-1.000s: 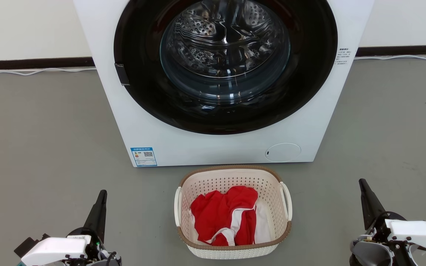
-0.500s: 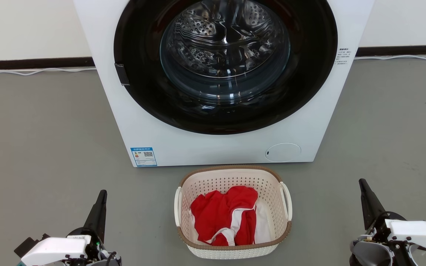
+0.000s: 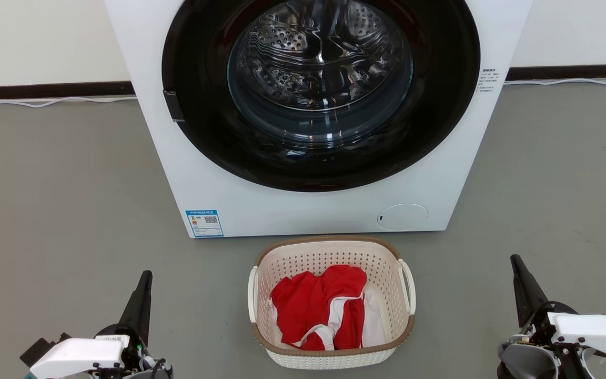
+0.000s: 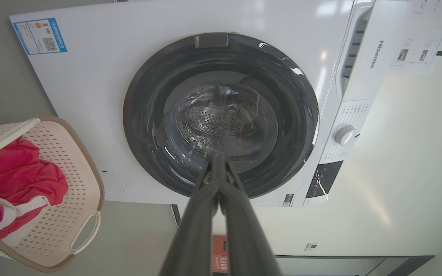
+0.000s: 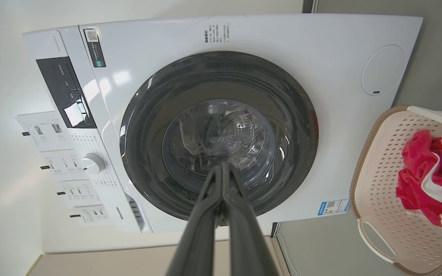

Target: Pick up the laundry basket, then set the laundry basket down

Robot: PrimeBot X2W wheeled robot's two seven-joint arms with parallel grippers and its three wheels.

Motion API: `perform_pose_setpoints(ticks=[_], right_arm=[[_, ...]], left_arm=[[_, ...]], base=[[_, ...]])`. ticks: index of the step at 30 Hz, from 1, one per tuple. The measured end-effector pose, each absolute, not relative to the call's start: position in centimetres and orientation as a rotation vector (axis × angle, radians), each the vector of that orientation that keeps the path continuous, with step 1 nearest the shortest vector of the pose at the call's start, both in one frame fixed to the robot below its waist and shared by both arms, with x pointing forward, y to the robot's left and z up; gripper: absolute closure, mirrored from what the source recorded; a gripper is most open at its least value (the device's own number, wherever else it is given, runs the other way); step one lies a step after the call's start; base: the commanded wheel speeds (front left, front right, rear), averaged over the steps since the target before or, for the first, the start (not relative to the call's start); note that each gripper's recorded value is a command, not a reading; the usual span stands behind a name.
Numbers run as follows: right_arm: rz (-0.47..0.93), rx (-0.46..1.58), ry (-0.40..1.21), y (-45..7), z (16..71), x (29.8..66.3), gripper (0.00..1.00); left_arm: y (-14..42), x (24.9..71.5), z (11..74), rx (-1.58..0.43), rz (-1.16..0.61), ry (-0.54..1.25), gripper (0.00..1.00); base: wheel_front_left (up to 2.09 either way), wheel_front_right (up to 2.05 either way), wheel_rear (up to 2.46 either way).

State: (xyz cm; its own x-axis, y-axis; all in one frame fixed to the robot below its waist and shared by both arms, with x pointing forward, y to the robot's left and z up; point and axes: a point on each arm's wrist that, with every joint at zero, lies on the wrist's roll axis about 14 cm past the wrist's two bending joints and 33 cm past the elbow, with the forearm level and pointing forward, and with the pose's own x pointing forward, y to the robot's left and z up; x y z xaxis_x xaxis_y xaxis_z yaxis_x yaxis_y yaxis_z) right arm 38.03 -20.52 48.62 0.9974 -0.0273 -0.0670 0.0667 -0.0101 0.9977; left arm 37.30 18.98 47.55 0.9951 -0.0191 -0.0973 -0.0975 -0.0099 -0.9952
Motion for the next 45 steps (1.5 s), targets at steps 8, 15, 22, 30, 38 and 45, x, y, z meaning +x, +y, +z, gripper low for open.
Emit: perform_pose_setpoints(ticks=[8,15,22,30,38,45], right_arm=[[-0.074,1.579,0.031,-20.5,48.6,38.0,1.0],[-0.097,1.584,0.055,-20.4,47.6,37.7,0.0],[-0.133,1.583,0.077,-20.3,46.4,36.8,0.0],[-0.139,1.518,0.072,-20.4,46.5,36.9,0.0],[-0.133,1.398,0.07,-20.5,46.8,36.9,0.0],[-0.123,1.256,0.071,-20.5,47.1,37.0,0.0]], left_arm=[[19.0,37.3,47.6,-1.58,0.062,0.092,1.0],[18.9,36.8,46.4,-1.586,0.091,0.117,0.0],[18.7,36.0,45.2,-1.587,0.127,0.141,0.0],[18.8,36.0,45.0,-1.545,0.137,0.139,0.0],[18.9,35.9,44.9,-1.471,0.146,0.139,0.0],[18.9,35.9,44.8,-1.387,0.147,0.144,0.0]], base=[[0.0,0.0,0.0],[0.0,0.0,0.0],[0.0,0.0,0.0],[0.0,0.0,0.0],[0.0,0.0,0.0],[0.0,0.0,0.0]])
